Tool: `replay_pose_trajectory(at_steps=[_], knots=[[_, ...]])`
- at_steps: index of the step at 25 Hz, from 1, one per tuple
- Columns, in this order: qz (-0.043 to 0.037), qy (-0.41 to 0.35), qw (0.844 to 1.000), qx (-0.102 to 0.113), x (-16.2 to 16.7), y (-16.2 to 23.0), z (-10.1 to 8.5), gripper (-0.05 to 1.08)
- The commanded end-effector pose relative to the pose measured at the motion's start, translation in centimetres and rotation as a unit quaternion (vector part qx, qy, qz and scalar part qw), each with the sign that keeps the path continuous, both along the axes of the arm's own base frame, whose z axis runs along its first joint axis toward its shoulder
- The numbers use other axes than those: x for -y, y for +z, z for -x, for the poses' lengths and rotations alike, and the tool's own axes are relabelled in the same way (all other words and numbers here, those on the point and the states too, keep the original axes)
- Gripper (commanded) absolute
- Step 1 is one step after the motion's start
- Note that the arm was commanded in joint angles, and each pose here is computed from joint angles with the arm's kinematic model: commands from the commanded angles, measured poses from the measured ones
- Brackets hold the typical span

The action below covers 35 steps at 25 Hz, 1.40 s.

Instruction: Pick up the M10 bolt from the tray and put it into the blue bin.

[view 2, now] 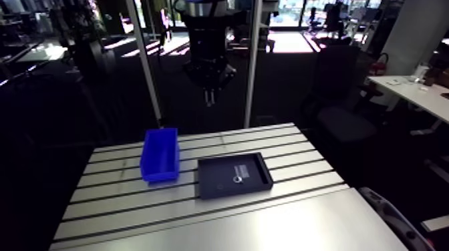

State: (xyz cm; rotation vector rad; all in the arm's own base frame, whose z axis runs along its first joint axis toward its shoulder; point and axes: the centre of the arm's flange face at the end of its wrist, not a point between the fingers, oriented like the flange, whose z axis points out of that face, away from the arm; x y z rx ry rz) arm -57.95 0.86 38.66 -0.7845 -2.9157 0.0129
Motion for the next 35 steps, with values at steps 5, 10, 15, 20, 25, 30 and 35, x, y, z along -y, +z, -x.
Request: replay_pose_trajectory(at_steps=[5, 10, 15, 20, 25, 30, 35], knots=[[0.0196, 0.111, 0.993, -0.042, 1.7, 3.8, 0.6, 1.0], [0.0212, 0.171, 0.985, -0.015, 2.2, 5.5, 0.7, 1.0], [0.0137, 0.239, 0.971, -0.011, 3.6, 8.1, 0.8, 1.0], [0.0028, 0.323, 0.946, -0.018, 5.8, 9.7, 1.2, 1.02], [-0.0093, 0.467, 0.884, -0.005, 8.4, 8.1, 3.0, 1.03], [-0.0073, 0.57, 0.821, 0.018, 10.5, 6.8, 4.6, 1.05], [-0.0102, 0.702, 0.712, 0.025, 12.4, 5.8, 4.1, 1.05]])
